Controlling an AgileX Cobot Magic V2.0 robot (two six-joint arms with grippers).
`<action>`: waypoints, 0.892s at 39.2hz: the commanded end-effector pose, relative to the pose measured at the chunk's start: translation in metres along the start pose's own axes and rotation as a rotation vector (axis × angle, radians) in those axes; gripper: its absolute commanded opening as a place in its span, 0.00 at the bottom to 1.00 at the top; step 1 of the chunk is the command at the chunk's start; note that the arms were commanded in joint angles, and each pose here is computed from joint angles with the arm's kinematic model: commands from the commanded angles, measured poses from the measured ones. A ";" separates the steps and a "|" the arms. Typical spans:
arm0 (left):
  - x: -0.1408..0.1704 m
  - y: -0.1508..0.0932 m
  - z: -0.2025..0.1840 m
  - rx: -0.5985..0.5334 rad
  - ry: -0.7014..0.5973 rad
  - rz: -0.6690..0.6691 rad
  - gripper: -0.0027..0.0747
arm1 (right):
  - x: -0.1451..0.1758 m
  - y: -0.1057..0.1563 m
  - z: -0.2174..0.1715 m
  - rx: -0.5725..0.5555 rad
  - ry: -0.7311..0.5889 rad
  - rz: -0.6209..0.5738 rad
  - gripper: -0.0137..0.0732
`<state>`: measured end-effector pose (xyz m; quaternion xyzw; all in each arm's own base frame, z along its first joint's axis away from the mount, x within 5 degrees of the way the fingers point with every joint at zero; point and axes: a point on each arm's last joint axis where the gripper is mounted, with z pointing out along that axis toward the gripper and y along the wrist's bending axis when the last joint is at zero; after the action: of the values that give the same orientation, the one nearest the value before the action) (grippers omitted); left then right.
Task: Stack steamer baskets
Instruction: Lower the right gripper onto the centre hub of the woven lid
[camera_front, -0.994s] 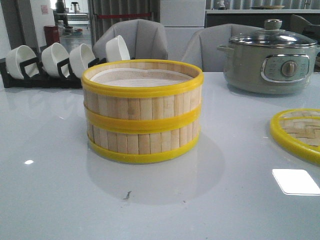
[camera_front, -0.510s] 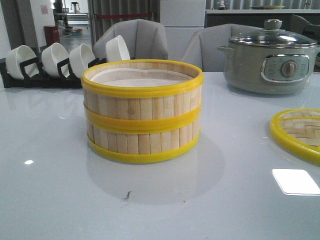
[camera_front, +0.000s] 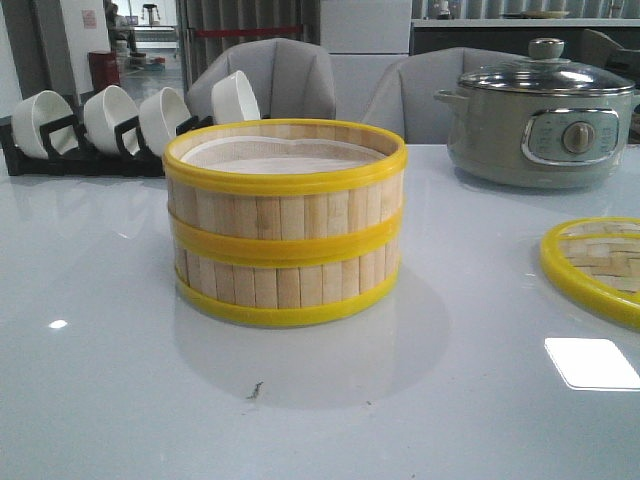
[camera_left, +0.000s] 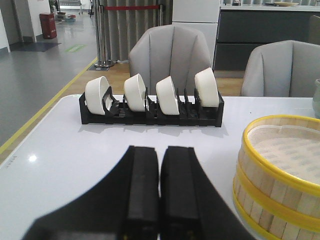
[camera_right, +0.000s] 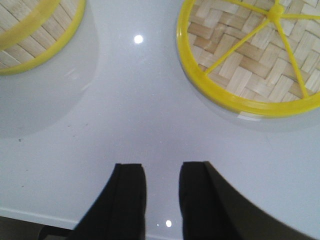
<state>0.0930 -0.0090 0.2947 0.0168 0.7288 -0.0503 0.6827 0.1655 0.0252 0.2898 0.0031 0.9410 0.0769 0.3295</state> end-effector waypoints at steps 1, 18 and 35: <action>-0.018 0.000 -0.001 -0.002 -0.115 -0.014 0.15 | -0.018 0.000 0.008 0.016 -0.048 -0.028 0.50; -0.018 0.000 -0.001 -0.002 -0.115 -0.014 0.15 | -0.071 -0.047 0.047 0.198 -0.042 0.037 0.59; -0.018 0.000 -0.001 -0.002 -0.115 -0.014 0.15 | -0.124 -0.070 0.082 0.231 -0.028 0.076 0.59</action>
<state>0.0930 -0.0090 0.2947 0.0168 0.7288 -0.0503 0.6827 0.3052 -0.0349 0.2705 0.0836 0.9537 -0.0096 0.2887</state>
